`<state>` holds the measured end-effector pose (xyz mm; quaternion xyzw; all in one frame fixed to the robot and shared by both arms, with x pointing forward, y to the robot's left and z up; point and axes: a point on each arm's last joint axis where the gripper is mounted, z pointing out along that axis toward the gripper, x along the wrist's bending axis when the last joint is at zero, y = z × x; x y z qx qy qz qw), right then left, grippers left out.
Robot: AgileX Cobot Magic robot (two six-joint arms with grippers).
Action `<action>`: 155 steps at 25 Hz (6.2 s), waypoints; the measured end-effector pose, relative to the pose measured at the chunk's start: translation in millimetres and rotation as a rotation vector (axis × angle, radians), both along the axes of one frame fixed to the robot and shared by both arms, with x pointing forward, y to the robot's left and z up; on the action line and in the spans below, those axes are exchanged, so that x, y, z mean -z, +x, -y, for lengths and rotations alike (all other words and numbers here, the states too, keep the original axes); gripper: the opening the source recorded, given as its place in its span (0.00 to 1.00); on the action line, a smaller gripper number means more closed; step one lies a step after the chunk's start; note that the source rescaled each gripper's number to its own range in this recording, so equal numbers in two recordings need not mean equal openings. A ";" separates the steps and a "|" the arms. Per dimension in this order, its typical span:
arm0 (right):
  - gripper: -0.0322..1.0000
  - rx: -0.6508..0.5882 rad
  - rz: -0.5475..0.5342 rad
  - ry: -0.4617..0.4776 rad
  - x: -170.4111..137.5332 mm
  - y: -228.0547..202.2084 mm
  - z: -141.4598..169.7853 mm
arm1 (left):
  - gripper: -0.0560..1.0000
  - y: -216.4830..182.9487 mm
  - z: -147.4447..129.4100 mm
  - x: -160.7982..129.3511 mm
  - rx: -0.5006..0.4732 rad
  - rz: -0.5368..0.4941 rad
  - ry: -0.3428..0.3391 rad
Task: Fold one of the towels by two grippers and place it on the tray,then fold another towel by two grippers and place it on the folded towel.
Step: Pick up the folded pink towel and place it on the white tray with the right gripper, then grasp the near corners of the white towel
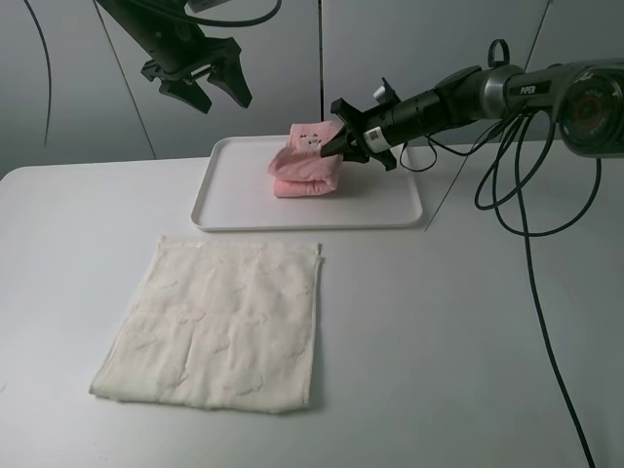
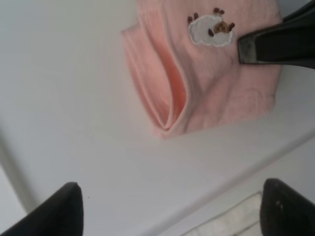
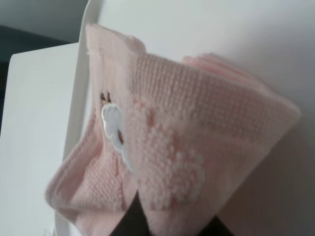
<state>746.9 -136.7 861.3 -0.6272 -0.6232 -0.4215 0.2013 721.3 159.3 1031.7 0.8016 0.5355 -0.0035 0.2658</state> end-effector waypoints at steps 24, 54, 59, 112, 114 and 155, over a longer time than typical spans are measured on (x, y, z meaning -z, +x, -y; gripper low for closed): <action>1.00 -0.134 0.259 -0.429 -139.1 -15.1 78.0 | 0.95 -7.5 -9.9 -9.7 0.021 0.036 0.095; 1.00 -1.260 0.451 -0.693 -132.9 -267.2 -93.4 | 0.95 -223.2 -44.8 102.9 0.861 -0.184 0.490; 1.00 -1.423 0.520 -0.740 -117.1 -299.3 -126.9 | 0.95 -245.8 -55.2 128.8 0.909 -0.195 0.528; 1.00 -1.568 0.447 -0.917 -29.4 -352.8 -177.3 | 0.98 -289.3 -54.0 152.3 1.086 -0.007 0.613; 1.00 -1.571 0.437 -0.918 -27.1 -353.1 -177.1 | 0.98 -289.1 -53.9 152.3 1.087 -0.004 0.613; 0.04 -1.446 0.396 -0.993 1.8 -357.6 -156.0 | 0.98 -285.3 -51.6 164.6 1.090 0.003 0.609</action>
